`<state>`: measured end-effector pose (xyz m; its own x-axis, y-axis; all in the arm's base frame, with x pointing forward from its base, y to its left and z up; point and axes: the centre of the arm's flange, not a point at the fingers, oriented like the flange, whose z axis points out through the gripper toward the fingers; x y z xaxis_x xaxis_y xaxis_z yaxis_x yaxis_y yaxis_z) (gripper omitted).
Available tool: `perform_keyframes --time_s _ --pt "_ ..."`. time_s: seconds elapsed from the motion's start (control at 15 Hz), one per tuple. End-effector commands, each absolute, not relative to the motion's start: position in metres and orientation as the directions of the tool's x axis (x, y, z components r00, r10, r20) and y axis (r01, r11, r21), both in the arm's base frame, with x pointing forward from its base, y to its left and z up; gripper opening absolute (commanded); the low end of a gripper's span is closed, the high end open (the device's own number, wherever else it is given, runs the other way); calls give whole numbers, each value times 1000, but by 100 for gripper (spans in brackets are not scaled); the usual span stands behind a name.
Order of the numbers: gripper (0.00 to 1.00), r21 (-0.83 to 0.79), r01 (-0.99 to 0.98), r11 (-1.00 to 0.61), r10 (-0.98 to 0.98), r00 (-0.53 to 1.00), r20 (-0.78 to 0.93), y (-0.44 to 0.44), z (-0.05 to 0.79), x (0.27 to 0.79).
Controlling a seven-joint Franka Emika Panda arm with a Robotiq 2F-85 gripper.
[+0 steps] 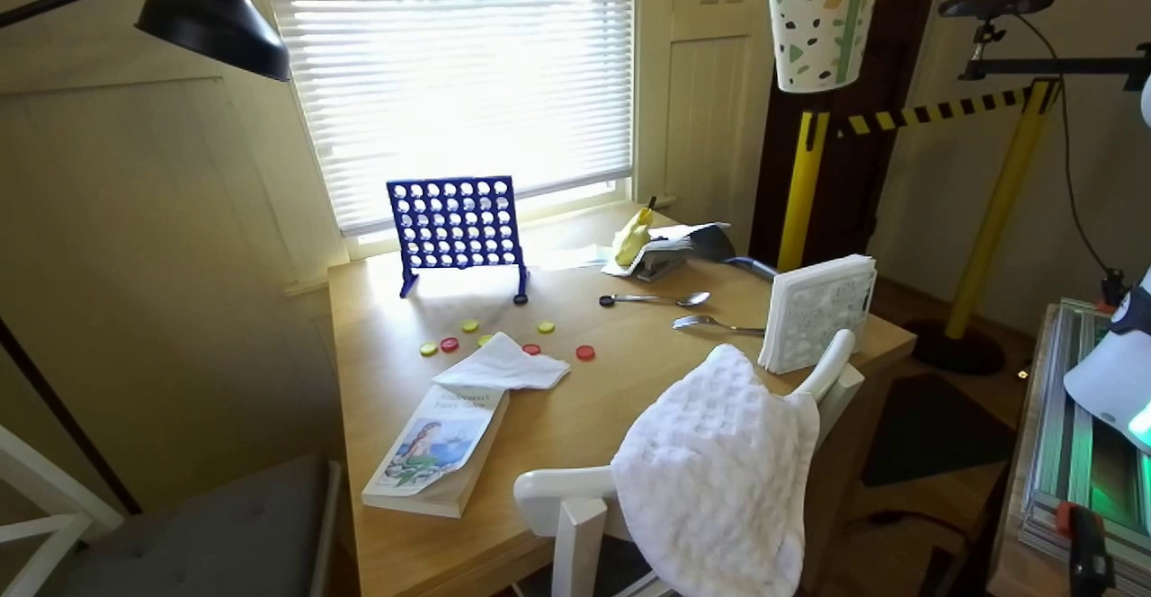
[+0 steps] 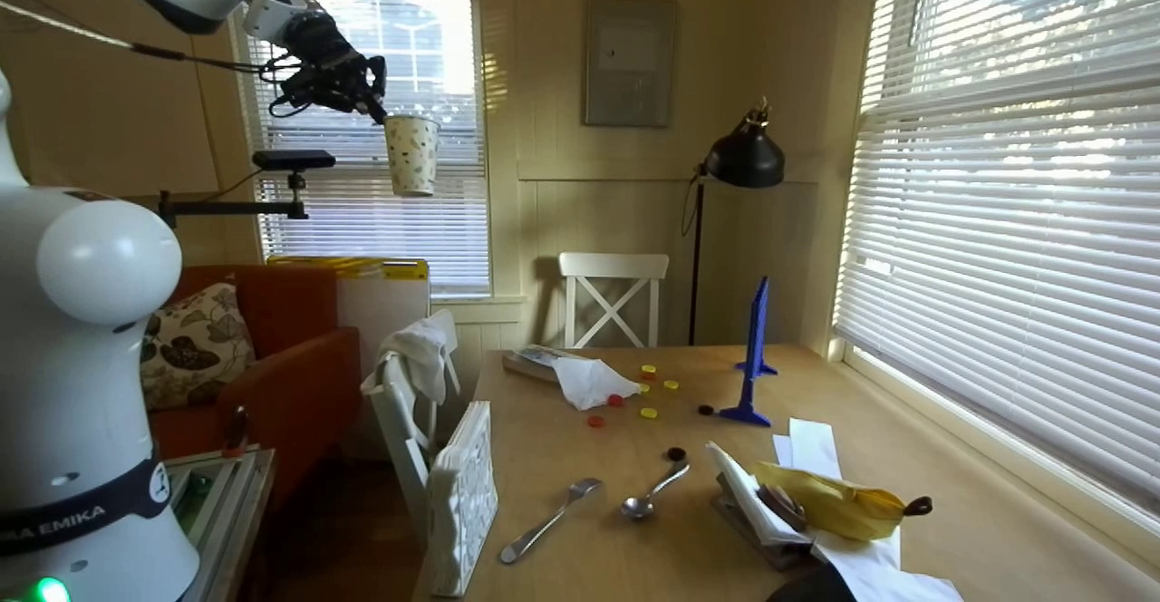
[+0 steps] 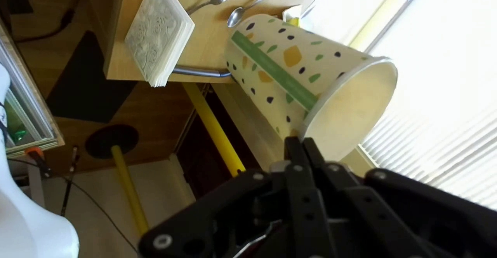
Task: Move the cup to the right
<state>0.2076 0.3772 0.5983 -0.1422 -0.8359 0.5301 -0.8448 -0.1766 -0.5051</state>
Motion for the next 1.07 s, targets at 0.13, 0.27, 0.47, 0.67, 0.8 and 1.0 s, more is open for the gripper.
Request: perform_keyframes --time_s 0.13,0.27,0.47,0.67,0.8,1.0 --pt "1 -564 -824 52 -795 -376 476 346 614 252" --pt "1 -575 -806 139 -776 -450 443 323 620 261" --pt "1 -589 -767 255 -732 -551 400 285 627 251" --pt "1 -599 -711 368 -686 -642 341 253 637 220" --pt "1 -601 -671 435 -659 -692 296 235 635 197" --pt "3 -580 -713 394 -681 -650 336 243 654 221"
